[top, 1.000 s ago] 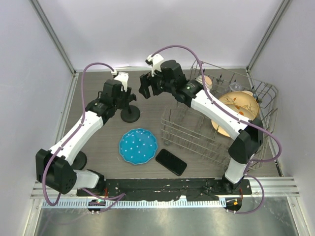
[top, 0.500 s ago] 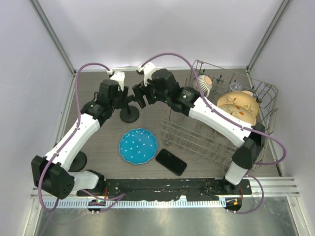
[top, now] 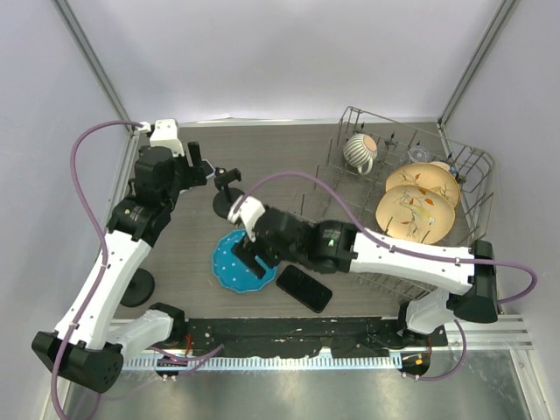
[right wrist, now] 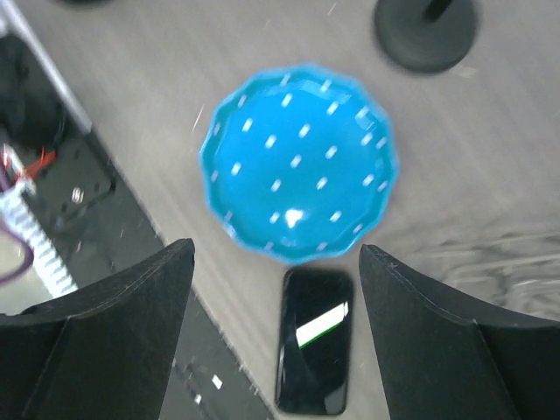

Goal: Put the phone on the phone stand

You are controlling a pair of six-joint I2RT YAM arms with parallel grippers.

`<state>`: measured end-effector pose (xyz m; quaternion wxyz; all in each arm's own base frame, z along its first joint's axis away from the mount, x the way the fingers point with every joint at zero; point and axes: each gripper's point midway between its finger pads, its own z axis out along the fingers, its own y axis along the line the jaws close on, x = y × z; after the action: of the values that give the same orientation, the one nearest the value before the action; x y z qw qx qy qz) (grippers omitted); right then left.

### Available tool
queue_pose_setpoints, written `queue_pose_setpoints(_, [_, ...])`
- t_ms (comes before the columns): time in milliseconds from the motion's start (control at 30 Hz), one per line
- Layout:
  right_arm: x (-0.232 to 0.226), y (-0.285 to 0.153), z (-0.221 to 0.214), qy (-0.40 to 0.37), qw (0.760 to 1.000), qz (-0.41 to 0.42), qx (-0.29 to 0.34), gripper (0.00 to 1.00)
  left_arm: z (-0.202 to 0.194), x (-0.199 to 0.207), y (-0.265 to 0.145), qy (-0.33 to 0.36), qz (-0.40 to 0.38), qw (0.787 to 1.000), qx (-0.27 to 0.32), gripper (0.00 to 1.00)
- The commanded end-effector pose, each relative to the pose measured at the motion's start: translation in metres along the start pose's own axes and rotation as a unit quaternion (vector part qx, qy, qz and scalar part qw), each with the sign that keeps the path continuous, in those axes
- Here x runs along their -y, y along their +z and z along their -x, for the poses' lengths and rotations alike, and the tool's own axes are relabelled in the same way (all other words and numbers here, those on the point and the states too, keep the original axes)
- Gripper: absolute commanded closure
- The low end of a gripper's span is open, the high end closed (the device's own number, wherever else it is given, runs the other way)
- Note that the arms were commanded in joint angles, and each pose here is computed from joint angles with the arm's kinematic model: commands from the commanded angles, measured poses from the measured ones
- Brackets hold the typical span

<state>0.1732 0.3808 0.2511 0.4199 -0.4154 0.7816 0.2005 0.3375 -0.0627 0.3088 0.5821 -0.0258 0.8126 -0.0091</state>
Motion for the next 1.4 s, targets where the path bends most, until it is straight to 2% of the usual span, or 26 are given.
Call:
queue_pose_setpoints(0, [-0.026, -0.001, -0.053, 0.015, 0.998, 0.018, -0.059, 0.19, 0.026, -0.001, -0.011, -0.037, -0.003, 0.998, 0.050, 0.21])
queue_pose_setpoints(133, [-0.028, 0.016, -0.121, 0.037, 0.989, 0.006, -0.140, 0.18, 0.029, 0.002, -0.015, -0.040, -0.015, 0.998, 0.056, 0.19])
queue_pose_setpoints(233, [-0.014, 0.018, -0.153, 0.037, 0.985, -0.031, -0.167, 0.16, 0.028, 0.004, -0.015, -0.040, -0.021, 0.997, 0.055, 0.16])
queue_pose_setpoints(333, [-0.002, 0.016, -0.171, 0.043, 0.981, -0.050, -0.180, 0.13, 0.028, 0.007, -0.015, -0.041, -0.029, 0.997, 0.054, 0.11])
queue_pose_setpoints(400, [0.012, 0.016, -0.177, 0.064, 0.979, -0.059, -0.186, 0.13, 0.027, 0.009, -0.015, -0.041, -0.034, 0.997, 0.052, 0.01])
queue_pose_setpoints(433, [0.014, 0.017, -0.185, 0.074, 0.977, -0.052, -0.195, 0.13, 0.027, 0.009, -0.014, -0.041, -0.034, 0.997, 0.051, 0.00])
queue_pose_setpoints(833, [0.028, 0.030, -0.224, 0.057, 0.969, -0.016, -0.241, 0.10, 0.026, 0.015, -0.015, -0.041, -0.051, 0.997, 0.050, 0.00])
queue_pose_setpoints(1367, [0.023, 0.046, -0.245, 0.051, 0.960, -0.007, -0.276, 0.11, 0.024, 0.019, -0.014, -0.040, -0.061, 0.996, 0.045, 0.00])
